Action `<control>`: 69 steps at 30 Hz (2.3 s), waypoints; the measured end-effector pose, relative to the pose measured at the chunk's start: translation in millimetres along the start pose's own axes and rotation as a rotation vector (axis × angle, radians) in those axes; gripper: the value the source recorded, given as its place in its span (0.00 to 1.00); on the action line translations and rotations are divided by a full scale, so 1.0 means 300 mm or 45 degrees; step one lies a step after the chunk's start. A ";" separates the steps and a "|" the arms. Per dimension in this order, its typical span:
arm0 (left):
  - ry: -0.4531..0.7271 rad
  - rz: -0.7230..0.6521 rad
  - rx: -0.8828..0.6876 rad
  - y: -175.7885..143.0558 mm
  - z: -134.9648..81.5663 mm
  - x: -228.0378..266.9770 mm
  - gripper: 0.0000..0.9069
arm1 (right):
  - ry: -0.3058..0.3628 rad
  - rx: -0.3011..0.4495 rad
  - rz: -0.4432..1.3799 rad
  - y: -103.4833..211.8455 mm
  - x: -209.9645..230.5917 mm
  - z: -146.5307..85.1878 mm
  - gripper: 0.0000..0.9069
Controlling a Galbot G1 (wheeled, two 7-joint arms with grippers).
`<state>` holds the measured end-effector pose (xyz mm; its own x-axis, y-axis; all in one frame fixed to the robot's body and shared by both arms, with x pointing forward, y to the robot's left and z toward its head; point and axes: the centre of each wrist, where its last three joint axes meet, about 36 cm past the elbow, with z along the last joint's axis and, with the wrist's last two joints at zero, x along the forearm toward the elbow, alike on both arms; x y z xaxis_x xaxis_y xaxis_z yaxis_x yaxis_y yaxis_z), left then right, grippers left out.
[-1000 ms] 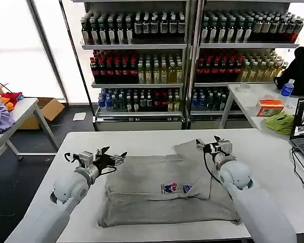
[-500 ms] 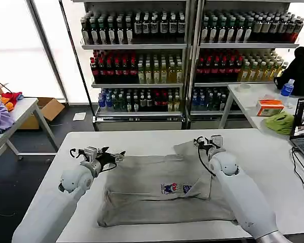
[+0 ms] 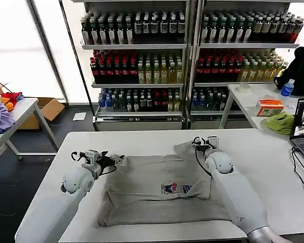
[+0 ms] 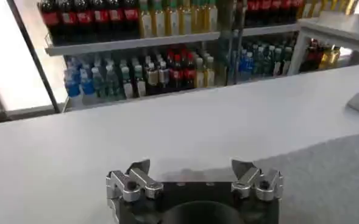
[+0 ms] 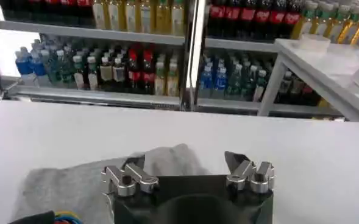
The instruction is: Fold and organize the clothes.
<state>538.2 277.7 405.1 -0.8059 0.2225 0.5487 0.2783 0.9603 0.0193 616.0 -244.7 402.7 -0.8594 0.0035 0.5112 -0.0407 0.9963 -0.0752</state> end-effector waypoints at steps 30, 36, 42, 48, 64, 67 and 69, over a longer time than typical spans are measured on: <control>0.011 0.015 -0.011 -0.038 0.099 0.009 0.01 | 0.019 0.010 -0.010 0.049 0.033 0.131 0.00; -0.027 0.010 -0.013 -0.046 0.107 0.018 0.01 | -0.004 -0.006 -0.020 0.054 0.054 0.137 0.00; -0.095 -0.001 -0.020 -0.041 0.093 0.042 0.00 | -0.062 -0.045 -0.045 0.046 0.091 0.113 0.00; -0.181 -0.008 -0.026 -0.060 0.077 0.079 0.00 | -0.170 -0.097 -0.068 0.043 0.157 0.075 0.00; -0.270 0.006 -0.043 -0.091 0.105 0.223 0.01 | -0.325 -0.170 -0.081 0.007 0.418 0.115 0.00; -0.274 0.010 -0.050 -0.101 0.130 0.253 0.01 | -0.327 -0.167 -0.076 0.004 0.475 0.148 0.00; -0.275 0.014 -0.054 -0.109 0.148 0.272 0.01 | -0.324 -0.167 -0.073 0.002 0.513 0.168 0.00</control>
<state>440.1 271.8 412.0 -0.8945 0.2684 0.3575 0.3059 0.9506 0.0517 458.0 -247.8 438.0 -0.9586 -0.0583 0.2788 -0.0410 0.9969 0.0675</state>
